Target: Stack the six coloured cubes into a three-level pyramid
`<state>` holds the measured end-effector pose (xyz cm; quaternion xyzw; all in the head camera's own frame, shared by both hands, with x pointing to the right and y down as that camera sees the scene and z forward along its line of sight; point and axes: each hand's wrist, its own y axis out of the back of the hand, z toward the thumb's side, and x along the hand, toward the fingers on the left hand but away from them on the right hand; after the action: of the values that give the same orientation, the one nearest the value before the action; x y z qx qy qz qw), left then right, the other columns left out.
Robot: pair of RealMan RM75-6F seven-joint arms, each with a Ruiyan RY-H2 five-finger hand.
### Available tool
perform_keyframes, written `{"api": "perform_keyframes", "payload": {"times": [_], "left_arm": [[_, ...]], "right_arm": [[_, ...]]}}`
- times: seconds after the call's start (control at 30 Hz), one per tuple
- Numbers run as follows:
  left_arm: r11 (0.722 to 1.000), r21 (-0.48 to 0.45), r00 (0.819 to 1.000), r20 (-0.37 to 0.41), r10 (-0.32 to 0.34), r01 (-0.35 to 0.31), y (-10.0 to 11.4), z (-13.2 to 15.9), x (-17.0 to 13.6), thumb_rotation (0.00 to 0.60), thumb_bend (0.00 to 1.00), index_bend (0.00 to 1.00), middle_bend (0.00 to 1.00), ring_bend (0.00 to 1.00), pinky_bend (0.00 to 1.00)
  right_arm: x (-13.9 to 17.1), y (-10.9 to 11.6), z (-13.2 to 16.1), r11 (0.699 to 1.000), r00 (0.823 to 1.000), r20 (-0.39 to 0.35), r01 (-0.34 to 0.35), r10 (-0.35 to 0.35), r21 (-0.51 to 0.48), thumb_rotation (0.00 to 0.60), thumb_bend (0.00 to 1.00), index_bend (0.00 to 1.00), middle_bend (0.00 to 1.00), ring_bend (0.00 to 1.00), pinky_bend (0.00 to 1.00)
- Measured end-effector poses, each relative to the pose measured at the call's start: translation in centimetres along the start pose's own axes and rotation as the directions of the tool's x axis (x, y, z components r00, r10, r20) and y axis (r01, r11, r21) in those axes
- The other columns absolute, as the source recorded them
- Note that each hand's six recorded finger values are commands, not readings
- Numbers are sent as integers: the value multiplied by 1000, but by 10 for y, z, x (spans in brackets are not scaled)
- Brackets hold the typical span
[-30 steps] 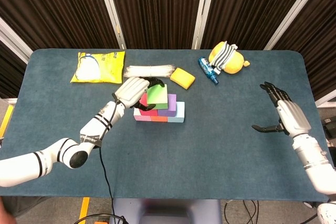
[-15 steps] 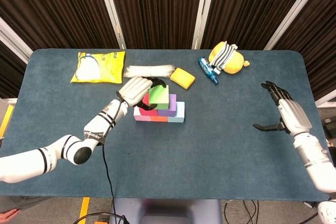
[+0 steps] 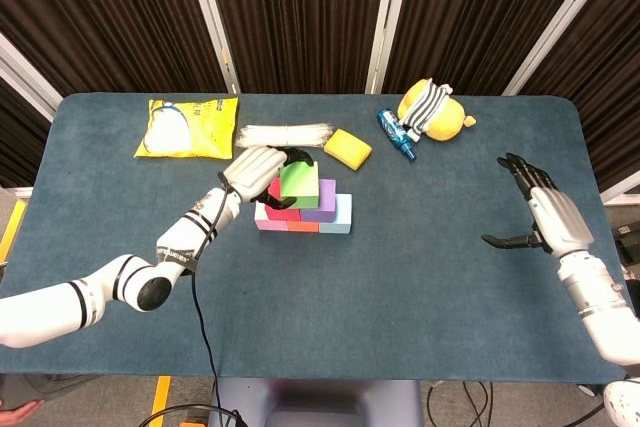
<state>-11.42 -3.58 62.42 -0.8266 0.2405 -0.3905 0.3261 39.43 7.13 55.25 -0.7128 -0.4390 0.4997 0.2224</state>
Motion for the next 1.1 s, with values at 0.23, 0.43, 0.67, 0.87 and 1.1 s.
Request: {"api": "perform_keyframes", "payload": {"times": [0.23, 0.43, 0.67, 0.87, 1.1], "left_arm": [[1000, -7, 1000, -3, -3, 3, -1, -3, 0, 600, 328, 261, 346, 281, 300], [1000, -23, 1000, -1, -1, 1, 2, -4, -1, 600, 329, 260, 346, 276, 287], [1000, -25, 1000, 2, -11, 11, 1, -7, -1, 600, 330, 260, 345, 270, 274], [1000, -21, 1000, 8, -17, 17, -1, -8, 0, 600, 330, 260, 340, 267, 267], [1000, -23, 1000, 10, -18, 19, -2, -11, 1, 600, 330, 246, 316, 243, 257]], "right_arm": [[-1, -1, 0, 1000, 1000, 2, -2, 2, 1, 600, 192, 117, 96, 0, 90], [-1, 0, 0, 1000, 1000, 3, 2, -2, 0, 600, 192, 117, 96, 0, 90], [-2, 0, 1, 1000, 1000, 4, -1, 1, 0, 600, 192, 117, 96, 0, 90], [-2, 0, 2, 1000, 1000, 5, 1, -1, 3, 600, 192, 117, 96, 0, 90], [-3, -1, 3, 1000, 1000, 7, 1, -1, 3, 600, 192, 117, 96, 0, 87]]}}
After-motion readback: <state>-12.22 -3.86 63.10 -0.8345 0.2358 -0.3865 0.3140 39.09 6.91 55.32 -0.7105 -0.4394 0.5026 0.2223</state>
